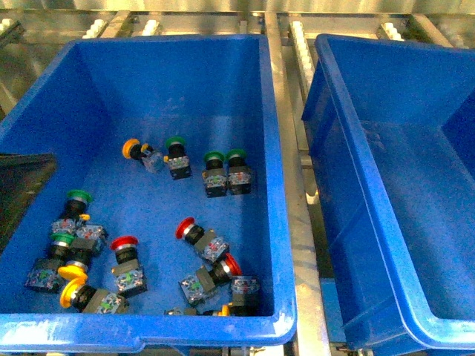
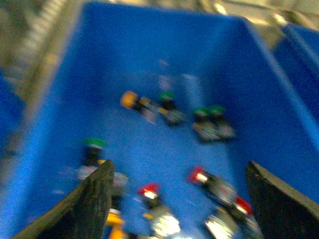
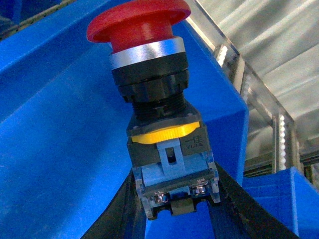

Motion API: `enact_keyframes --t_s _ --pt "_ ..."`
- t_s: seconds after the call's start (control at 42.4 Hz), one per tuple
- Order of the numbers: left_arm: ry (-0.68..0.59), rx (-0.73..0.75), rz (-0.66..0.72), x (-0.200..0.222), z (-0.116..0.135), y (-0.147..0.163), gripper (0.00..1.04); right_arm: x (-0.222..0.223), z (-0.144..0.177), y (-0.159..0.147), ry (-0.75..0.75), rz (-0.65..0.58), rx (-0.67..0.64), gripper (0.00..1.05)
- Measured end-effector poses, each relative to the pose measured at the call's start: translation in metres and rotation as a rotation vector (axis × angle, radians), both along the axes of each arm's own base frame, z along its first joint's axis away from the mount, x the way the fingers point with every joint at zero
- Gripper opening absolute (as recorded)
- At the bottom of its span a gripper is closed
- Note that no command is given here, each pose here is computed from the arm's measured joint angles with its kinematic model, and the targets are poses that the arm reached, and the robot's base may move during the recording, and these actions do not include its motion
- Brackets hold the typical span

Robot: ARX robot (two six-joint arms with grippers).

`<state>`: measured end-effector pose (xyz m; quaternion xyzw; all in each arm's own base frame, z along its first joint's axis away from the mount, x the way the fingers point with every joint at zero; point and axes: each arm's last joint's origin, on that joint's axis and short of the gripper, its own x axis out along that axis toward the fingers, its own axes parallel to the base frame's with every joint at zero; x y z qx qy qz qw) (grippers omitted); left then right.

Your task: Pick red and yellow buttons and place in box

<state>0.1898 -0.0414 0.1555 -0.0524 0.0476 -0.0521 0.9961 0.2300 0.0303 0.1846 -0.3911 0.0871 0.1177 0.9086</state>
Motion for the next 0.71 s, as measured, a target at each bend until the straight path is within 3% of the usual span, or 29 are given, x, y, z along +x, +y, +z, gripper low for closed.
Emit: enact_keyframes --t_s 0.094,0.401,0.707 --pt "-0.086 0.048 0.104 -0.01 0.009 0.012 0.54 -0.002 -0.004 -0.002 0.0 -0.017 0.013 0.26" --pt "-0.084 0.09 0.098 -0.035 0.008 0.026 0.02 -0.006 -0.009 -0.004 -0.003 -0.048 0.037 0.26" --pt "-0.098 0.094 0.105 -0.051 0.013 0.041 0.02 -0.01 -0.012 -0.003 0.007 -0.068 0.051 0.26"
